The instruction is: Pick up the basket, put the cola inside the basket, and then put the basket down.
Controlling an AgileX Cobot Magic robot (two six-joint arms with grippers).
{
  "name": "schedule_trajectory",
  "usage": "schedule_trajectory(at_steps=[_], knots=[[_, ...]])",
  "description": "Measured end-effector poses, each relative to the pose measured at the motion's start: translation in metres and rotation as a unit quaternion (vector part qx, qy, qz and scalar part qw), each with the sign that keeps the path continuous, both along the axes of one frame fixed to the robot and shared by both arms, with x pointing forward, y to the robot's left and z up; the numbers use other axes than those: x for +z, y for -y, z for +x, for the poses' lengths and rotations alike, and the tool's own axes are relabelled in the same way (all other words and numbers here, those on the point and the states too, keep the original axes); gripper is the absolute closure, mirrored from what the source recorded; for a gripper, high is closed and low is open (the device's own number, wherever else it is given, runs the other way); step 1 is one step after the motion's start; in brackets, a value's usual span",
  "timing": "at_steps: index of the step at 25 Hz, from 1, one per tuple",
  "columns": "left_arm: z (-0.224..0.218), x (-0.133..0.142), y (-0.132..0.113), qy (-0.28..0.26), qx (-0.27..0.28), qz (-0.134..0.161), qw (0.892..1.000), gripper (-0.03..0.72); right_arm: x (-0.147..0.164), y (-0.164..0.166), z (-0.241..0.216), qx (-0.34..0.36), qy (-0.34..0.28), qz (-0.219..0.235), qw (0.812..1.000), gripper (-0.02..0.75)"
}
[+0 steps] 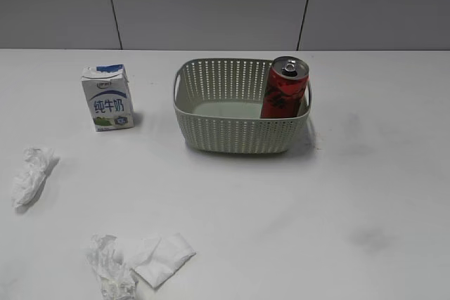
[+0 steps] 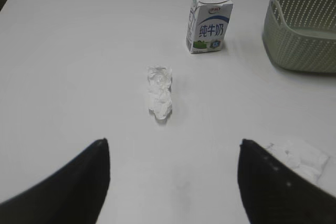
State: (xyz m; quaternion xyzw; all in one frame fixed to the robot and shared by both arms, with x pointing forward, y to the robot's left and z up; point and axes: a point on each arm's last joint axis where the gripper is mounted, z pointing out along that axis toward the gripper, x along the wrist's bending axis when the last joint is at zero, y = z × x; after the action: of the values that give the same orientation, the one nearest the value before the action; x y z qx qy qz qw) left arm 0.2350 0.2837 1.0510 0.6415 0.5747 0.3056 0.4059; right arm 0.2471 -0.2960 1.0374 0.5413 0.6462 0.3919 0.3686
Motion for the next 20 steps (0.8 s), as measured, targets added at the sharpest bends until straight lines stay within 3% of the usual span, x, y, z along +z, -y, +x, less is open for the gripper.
schedule_trajectory(at_steps=[20], knots=[[0.0,0.0,0.0,0.0,0.0,0.0,1.0,0.116,0.0,0.0,0.0,0.0,0.0,0.0,1.0,0.189]])
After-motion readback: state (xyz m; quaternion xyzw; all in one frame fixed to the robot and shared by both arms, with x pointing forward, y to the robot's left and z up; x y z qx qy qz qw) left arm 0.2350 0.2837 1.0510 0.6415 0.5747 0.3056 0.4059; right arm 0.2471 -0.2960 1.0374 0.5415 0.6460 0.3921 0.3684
